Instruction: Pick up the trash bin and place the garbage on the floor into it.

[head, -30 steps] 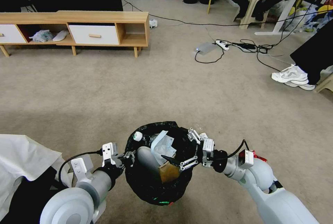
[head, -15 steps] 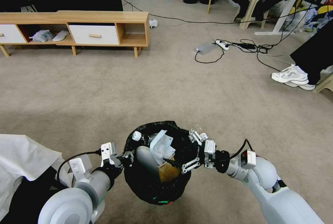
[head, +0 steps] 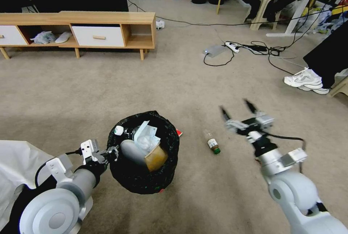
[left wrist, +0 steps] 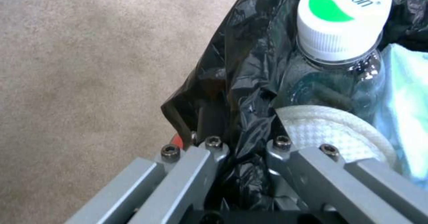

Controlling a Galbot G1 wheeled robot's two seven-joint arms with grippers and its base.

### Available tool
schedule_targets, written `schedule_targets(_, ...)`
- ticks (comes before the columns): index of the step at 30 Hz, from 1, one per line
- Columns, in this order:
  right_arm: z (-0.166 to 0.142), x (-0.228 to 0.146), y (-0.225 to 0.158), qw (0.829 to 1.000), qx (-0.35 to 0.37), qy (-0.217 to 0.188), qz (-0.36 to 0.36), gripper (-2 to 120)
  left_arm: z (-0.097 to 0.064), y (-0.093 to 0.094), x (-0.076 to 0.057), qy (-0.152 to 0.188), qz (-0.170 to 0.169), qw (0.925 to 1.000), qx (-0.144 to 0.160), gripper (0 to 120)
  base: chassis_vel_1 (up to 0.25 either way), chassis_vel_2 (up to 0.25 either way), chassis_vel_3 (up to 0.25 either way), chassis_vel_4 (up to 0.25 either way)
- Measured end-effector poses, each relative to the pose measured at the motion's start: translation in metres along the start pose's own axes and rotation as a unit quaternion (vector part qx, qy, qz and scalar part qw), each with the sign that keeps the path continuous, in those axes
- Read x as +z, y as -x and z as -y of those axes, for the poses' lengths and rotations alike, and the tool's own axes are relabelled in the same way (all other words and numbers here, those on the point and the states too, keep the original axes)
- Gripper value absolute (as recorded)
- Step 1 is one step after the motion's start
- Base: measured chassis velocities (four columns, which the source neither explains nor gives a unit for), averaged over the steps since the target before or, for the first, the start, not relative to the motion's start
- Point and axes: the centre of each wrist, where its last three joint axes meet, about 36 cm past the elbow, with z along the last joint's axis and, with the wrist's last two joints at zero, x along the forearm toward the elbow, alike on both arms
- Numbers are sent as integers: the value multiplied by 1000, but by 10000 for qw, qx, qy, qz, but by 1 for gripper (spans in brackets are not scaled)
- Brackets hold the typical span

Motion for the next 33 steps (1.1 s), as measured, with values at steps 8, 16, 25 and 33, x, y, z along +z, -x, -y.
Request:
schedule_targets(8,32,-14,-14,9730,1267,-771,-1767,100,0,-3,-3,23,77,10000,-26,4,0,0,0,0)
schedule_targets(16,62,-4,-8,9214,1297,-1068,-3504,100,-1,-7,-4,50,92,9999,-35,4,0,0,0,0)
schedule_targets(25,92,35,13,8939,466,-902,-4366,100,-3,-9,-6,53,96,9999,-37,4,0,0,0,0)
schedule_targets(33,107,74,33,8768,-52,-1160,-4666,100,-3,-11,-9,65,110,9999,-22,4,0,0,0,0)
